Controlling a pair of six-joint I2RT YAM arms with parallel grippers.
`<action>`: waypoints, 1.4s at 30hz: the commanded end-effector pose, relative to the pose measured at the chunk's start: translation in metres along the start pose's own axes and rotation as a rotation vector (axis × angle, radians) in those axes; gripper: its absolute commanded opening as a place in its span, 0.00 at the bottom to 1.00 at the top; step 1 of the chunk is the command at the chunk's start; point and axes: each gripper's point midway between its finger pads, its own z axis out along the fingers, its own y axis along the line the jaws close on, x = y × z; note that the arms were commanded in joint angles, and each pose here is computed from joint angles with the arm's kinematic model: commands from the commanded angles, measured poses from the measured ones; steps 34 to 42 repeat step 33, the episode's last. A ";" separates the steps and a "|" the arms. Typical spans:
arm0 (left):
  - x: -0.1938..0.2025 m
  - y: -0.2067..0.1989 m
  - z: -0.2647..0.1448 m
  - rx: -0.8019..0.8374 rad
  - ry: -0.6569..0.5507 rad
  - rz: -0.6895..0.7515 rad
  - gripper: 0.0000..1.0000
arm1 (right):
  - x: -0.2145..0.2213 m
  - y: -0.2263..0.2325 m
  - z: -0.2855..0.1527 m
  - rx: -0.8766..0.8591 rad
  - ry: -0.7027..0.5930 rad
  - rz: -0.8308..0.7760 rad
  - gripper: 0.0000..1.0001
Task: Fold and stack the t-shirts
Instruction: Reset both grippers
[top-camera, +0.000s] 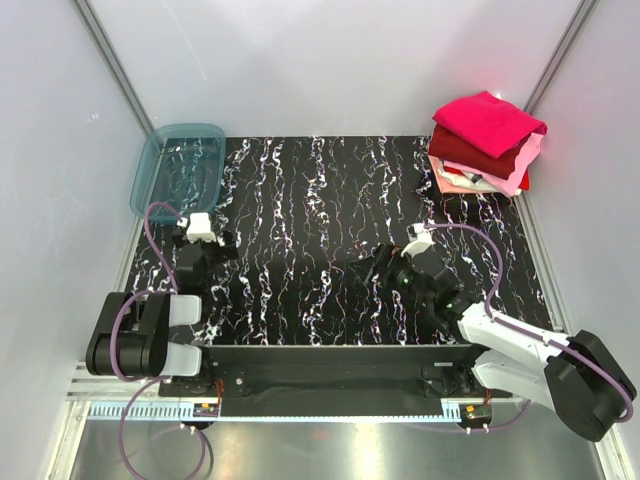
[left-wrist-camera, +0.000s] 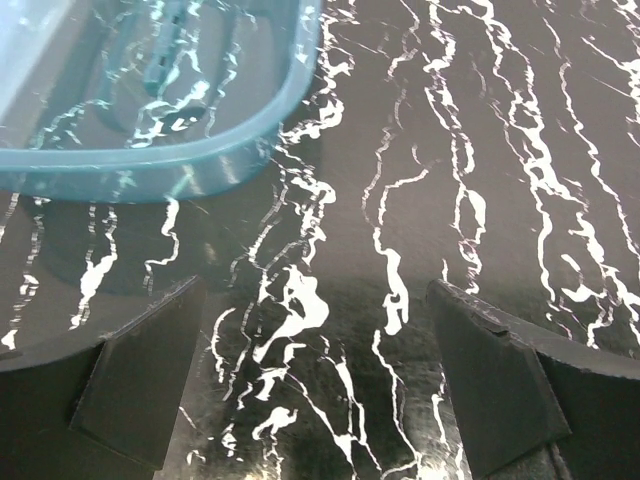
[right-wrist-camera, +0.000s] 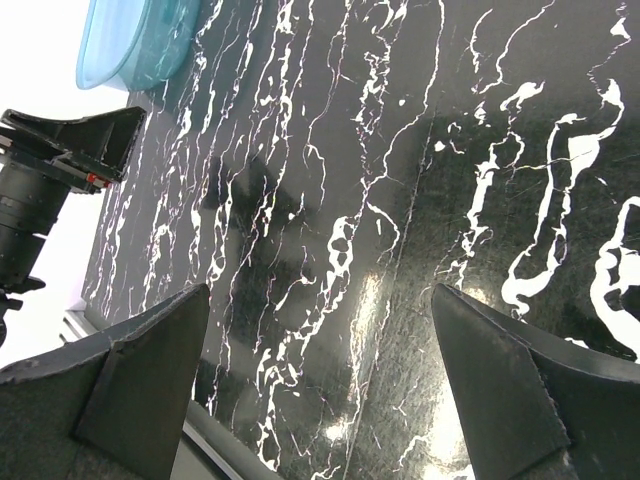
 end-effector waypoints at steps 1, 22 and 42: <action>-0.041 0.008 0.008 -0.048 -0.137 0.016 0.99 | -0.016 0.008 -0.002 -0.022 -0.075 -0.002 1.00; -0.042 0.008 0.009 -0.045 -0.140 0.015 0.99 | -0.021 -0.002 -0.016 0.021 -0.122 0.063 1.00; -0.042 0.008 0.009 -0.045 -0.140 0.017 0.99 | -0.018 -0.012 -0.005 0.126 -0.076 0.082 1.00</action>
